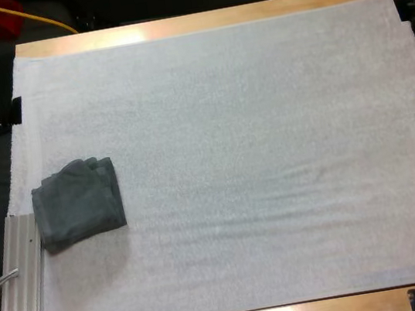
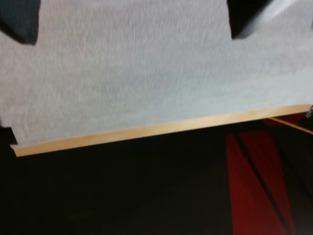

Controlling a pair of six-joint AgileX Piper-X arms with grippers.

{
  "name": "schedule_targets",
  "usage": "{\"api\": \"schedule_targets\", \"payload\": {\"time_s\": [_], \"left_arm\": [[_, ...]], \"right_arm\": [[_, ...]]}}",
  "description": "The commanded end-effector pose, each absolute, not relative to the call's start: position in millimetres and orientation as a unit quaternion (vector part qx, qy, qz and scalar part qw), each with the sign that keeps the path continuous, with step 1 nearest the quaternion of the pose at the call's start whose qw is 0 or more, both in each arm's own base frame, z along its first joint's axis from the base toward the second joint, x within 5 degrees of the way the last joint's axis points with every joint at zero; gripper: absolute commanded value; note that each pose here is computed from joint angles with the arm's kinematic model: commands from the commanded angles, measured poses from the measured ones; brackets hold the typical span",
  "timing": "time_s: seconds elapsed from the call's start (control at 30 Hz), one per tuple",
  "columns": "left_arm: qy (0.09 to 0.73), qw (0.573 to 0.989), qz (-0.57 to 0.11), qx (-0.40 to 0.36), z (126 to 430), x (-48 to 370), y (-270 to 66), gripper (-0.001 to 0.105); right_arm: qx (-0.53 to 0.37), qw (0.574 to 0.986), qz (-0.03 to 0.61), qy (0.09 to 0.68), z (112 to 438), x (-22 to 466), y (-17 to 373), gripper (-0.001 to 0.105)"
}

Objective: Pick towel from pile, fold and stack

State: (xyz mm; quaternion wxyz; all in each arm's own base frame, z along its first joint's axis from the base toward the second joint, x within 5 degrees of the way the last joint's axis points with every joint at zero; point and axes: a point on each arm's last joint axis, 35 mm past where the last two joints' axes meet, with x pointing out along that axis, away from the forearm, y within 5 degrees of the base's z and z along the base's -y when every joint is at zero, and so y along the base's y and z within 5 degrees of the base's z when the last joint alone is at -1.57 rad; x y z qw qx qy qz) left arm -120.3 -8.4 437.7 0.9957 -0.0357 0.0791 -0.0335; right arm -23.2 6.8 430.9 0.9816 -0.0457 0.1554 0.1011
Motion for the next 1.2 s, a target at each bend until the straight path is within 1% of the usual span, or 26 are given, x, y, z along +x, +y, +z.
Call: {"api": "schedule_targets", "payload": {"time_s": [0.0,0.17,0.33,0.37,0.47,0.53,0.67,0.83,1.17], "left_arm": [[0.079,0.996,-0.034,-0.036,435.8,-124.7,-8.1,0.068],[0.066,0.996,-0.051,-0.036,423.5,-145.0,-9.9,0.068],[0.069,0.995,-0.068,-0.037,419.4,-149.3,-11.3,0.068],[0.071,0.994,-0.068,-0.037,419.0,-148.8,-11.3,0.068],[0.083,0.993,-0.068,-0.039,415.8,-144.2,-11.1,0.068],[0.096,0.992,-0.067,-0.040,412.0,-137.4,-10.9,0.068],[0.132,0.988,-0.066,-0.044,400.9,-119.7,-10.3,0.068],[0.194,0.977,-0.071,-0.051,379.3,-93.2,-9.9,0.068],[0.242,0.966,-0.079,-0.048,351.4,-56.2,-9.2,0.068]], "right_arm": [[-0.054,0.983,0.098,0.145,430.5,-31.0,6.6,0.075],[-0.060,0.986,0.097,0.121,417.6,-49.6,6.8,0.075],[-0.062,0.988,0.096,0.106,390.4,-63.7,6.8,0.075],[-0.062,0.988,0.096,0.107,386.5,-64.0,6.8,0.075],[-0.058,0.984,0.097,0.139,372.7,-51.6,6.9,0.075],[-0.062,0.980,0.090,0.164,366.2,-50.7,6.2,0.075],[-0.074,0.977,0.091,0.178,356.9,-41.0,6.0,0.075],[-0.074,0.973,0.092,0.198,339.3,-22.1,5.7,0.075],[-0.067,0.967,0.093,0.229,303.3,9.6,5.5,0.075]]}}
